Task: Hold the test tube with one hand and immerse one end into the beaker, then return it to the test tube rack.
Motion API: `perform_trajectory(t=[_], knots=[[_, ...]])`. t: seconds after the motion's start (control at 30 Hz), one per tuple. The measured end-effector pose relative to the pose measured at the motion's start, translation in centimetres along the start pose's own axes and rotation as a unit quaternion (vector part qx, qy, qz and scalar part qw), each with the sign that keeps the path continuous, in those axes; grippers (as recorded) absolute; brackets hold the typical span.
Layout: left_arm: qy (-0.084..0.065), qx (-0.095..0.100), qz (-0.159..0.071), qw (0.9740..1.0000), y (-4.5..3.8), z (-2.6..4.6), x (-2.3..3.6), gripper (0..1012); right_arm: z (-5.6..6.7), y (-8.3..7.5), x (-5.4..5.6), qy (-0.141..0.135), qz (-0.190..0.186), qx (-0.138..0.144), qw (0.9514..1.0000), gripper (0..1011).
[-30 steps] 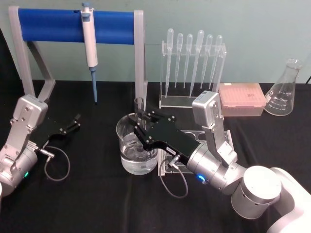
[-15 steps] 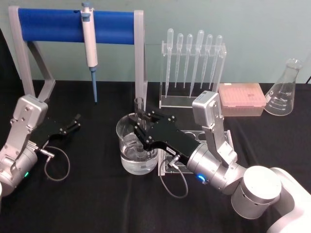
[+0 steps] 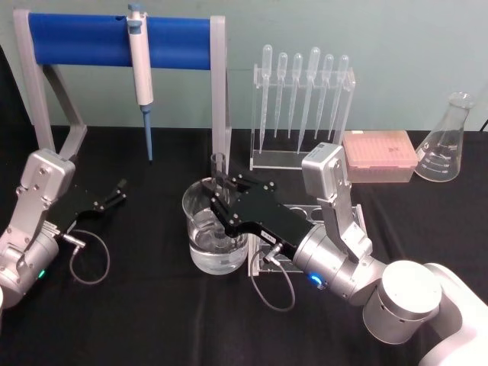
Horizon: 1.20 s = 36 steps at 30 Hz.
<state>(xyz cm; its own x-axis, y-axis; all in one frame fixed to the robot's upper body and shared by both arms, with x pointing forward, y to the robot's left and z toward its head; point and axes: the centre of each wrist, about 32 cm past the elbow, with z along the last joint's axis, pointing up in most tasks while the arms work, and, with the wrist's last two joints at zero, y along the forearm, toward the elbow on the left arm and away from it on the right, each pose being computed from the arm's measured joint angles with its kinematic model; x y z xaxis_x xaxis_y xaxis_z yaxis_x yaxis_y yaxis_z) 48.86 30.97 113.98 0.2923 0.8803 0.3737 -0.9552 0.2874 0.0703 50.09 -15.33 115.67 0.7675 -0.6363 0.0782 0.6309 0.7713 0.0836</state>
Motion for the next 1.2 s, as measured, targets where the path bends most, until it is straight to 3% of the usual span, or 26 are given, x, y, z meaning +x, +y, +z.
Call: perform_trajectory(t=[1.2], knots=[[0.0, 0.0, 0.0, 1.0, 0.0, 0.0, 0.0, 1000, 0.0, 0.0, 0.0, 0.0, 0.0, 0.0, 1.0, 227]])
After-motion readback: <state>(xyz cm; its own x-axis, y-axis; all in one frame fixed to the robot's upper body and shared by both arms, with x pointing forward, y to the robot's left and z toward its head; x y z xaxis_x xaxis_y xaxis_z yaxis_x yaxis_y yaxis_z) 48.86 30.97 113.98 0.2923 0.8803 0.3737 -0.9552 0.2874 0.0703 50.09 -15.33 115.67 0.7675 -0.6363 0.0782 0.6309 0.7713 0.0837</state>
